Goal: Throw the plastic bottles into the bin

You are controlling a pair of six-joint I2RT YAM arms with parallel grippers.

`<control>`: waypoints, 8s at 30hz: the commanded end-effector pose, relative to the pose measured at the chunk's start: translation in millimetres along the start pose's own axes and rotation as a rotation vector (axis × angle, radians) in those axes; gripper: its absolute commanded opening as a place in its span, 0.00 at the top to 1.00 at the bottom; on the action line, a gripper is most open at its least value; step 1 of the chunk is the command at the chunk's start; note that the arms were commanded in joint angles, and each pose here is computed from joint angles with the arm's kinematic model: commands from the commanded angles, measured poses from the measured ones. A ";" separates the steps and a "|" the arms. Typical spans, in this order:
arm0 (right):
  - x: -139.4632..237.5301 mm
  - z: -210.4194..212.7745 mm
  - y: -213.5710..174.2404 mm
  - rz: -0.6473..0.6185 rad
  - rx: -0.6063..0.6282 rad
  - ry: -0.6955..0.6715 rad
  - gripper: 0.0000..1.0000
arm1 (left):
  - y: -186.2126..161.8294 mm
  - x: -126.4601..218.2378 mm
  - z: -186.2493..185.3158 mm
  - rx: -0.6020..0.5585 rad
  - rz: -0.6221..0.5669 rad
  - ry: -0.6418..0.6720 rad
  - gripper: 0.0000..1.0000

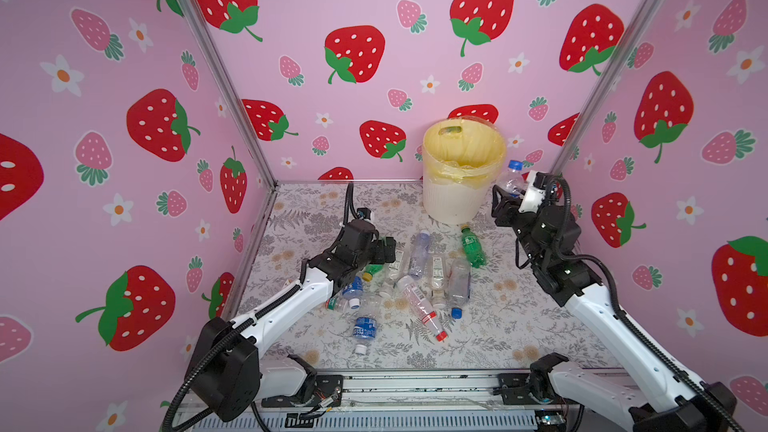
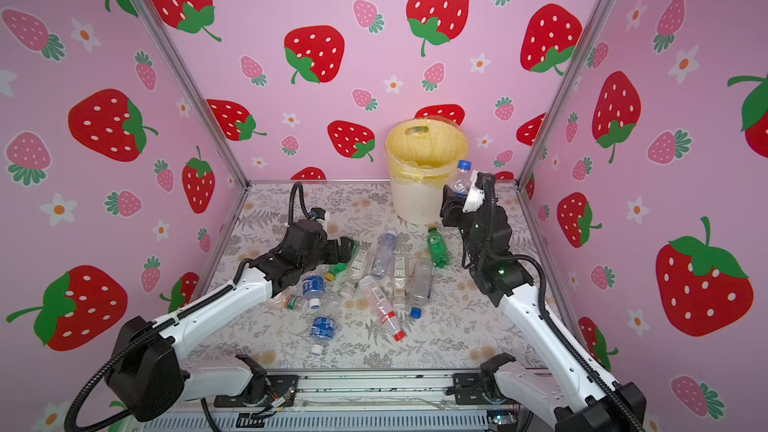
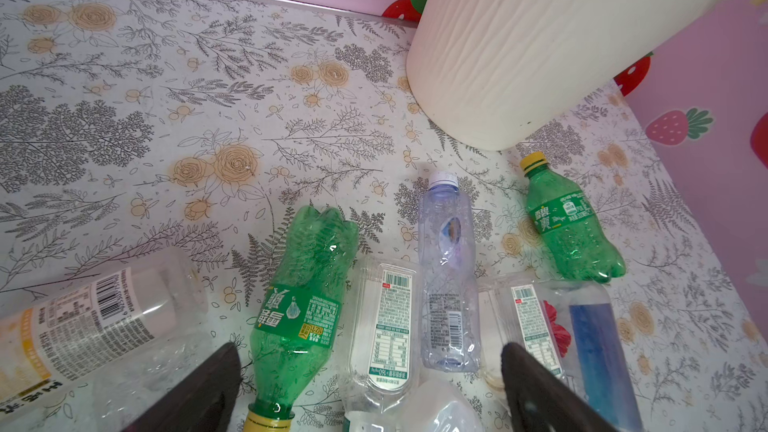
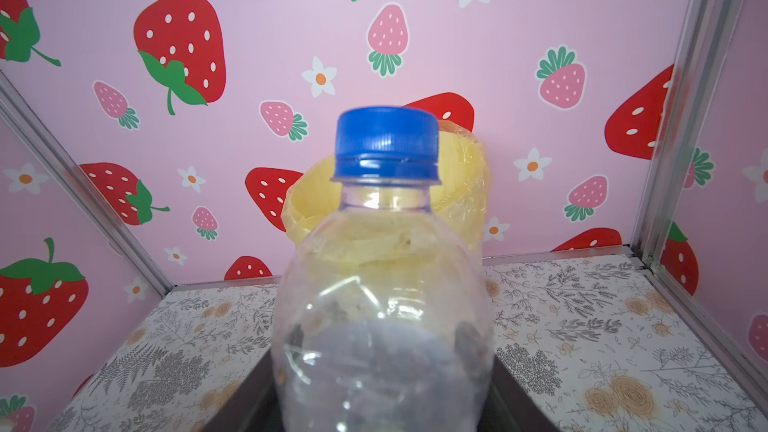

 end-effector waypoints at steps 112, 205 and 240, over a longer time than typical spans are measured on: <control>27.3 -59.9 -135.0 0.479 -0.115 -0.040 0.01 | -145.1 71.6 12.6 0.074 0.444 0.060 0.01; 47.4 -69.1 -185.9 0.603 -0.155 -0.044 0.01 | -70.0 89.1 -27.1 -0.065 0.200 -0.035 0.41; 50.5 -79.9 -185.4 0.551 -0.170 -0.133 0.01 | 159.4 60.9 -100.8 -0.083 -0.245 -0.278 0.41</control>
Point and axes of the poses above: each gripper's point midway between its finger pads, its own x axis back along the fingers, its own z axis along the line the jaws close on, y = z × x, the point moved 6 cm from there along x, back along the fingers, and after that the axes turned 1 degree about -x, right-handed, at the moved point
